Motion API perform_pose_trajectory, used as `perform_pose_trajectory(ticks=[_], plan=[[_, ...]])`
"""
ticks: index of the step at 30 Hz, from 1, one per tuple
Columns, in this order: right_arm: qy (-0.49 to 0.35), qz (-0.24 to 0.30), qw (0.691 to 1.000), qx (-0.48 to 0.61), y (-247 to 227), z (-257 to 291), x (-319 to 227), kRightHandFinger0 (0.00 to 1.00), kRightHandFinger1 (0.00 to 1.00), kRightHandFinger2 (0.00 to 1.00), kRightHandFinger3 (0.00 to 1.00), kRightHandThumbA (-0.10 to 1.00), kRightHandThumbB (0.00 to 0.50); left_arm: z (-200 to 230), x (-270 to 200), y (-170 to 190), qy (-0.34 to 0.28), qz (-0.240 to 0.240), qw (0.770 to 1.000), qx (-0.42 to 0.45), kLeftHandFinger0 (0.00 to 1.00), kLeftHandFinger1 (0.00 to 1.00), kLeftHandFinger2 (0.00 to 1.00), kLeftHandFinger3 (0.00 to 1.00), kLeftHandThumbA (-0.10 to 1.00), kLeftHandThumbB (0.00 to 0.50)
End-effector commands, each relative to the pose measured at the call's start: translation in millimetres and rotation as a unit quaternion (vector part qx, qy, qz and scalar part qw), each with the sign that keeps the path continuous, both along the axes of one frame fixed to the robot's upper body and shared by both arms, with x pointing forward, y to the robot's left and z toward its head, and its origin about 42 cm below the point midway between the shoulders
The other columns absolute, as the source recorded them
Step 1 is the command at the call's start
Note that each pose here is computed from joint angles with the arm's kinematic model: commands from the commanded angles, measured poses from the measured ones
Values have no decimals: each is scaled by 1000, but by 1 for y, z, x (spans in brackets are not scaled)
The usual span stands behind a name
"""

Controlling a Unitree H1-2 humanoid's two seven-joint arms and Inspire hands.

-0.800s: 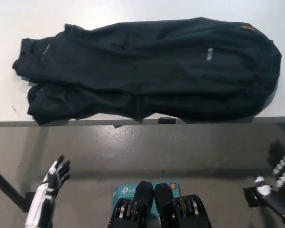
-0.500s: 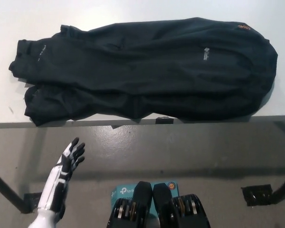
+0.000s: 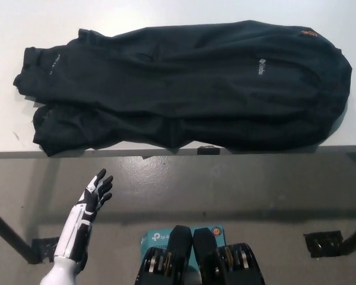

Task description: The robot grabs the right edges of the black jacket on the table, and folds it in half

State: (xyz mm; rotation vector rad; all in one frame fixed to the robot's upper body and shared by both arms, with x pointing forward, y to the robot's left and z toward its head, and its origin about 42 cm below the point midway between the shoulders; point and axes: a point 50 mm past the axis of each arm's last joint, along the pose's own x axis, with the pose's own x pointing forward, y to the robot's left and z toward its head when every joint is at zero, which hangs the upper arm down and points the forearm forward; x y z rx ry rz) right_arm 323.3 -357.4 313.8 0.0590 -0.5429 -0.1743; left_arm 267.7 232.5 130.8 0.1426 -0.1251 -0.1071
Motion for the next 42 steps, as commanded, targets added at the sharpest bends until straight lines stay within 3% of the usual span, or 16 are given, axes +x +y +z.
perform_pose_trajectory(ticks=[1,7,9,10,21,35,42], plan=[[107,97,986,78,-34,42,91,1000,1000,1000,1000,1000,165,7,0,8,-24,9,1000,16,1000,1000,1000,1000,1000,204],[157,131,970,133,-43,32,135,1000,1000,1000,1000,1000,207,5,-6,11,-18,17,999,22,1000,1000,1000,1000,1000,209],[175,134,966,139,-43,24,143,1000,1000,1000,1000,1000,249,5,-6,12,-19,18,999,23,1000,1000,1000,1000,1000,189],[180,134,965,137,-43,22,145,1000,1000,1000,1000,1000,229,5,-6,12,-19,19,999,23,1000,1000,1000,1000,1000,182],[240,151,948,143,-27,-17,169,1000,1000,1000,1000,1000,315,4,-12,21,-17,34,999,23,1000,1000,1000,1000,1000,140],[300,119,940,108,-29,-60,180,1000,1000,1000,1000,1000,315,2,-16,26,-20,49,998,34,1000,1000,1000,1000,1000,206],[313,112,939,91,-29,-68,181,1000,1000,1000,1000,1000,317,2,-16,25,-28,45,998,28,1000,1000,1000,1000,1000,199]])
